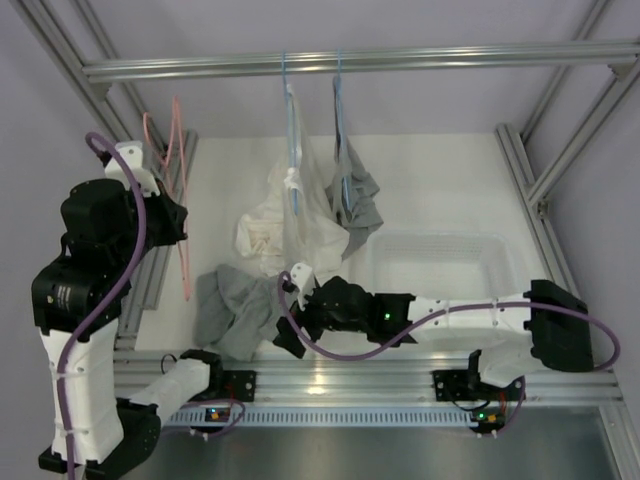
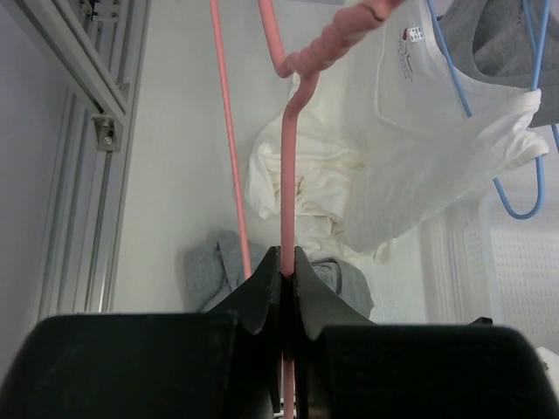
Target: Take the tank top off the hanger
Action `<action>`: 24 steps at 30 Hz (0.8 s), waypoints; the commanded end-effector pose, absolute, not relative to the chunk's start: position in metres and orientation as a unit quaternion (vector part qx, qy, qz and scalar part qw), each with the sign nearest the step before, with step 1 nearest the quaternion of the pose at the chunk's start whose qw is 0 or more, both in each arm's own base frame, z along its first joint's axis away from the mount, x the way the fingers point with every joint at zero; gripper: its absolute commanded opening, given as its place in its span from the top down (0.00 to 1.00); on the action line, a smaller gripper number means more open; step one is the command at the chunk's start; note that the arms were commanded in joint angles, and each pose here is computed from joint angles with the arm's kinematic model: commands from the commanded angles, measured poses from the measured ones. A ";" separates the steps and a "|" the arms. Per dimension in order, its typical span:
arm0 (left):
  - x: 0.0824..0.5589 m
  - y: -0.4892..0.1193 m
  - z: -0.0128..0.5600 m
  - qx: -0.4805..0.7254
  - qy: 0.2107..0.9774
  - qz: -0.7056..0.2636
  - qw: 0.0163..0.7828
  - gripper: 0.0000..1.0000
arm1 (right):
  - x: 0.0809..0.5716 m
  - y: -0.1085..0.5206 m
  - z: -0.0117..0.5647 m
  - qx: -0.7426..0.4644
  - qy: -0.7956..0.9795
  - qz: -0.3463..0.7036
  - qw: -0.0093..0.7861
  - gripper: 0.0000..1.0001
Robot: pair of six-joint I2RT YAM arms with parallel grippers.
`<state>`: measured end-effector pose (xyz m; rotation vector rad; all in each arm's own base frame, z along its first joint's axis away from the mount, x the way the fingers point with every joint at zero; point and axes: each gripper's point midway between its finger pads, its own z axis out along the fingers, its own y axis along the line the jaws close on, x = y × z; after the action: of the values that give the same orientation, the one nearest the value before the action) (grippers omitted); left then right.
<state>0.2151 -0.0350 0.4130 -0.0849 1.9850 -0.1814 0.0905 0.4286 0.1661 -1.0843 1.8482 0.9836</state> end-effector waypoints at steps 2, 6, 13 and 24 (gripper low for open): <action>0.227 -0.021 0.417 -0.042 0.839 -0.030 0.541 1.00 | 0.086 0.425 0.196 -0.418 0.701 0.405 0.412 0.01; 0.275 -0.023 0.414 -0.017 0.839 -0.001 0.544 1.00 | 0.075 0.417 0.218 -0.419 0.682 0.432 0.415 0.01; 0.325 -0.045 0.446 0.009 0.821 -0.063 0.567 1.00 | 0.063 0.402 0.236 -0.420 0.667 0.452 0.418 0.01; 0.368 0.015 0.432 -0.041 0.825 -0.125 0.550 1.00 | 0.047 0.384 0.248 -0.434 0.652 0.456 0.423 0.01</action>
<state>0.3584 0.0230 0.3973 -0.1776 2.0787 -0.1880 0.0530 0.3878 0.2489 -1.0554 1.6423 1.1543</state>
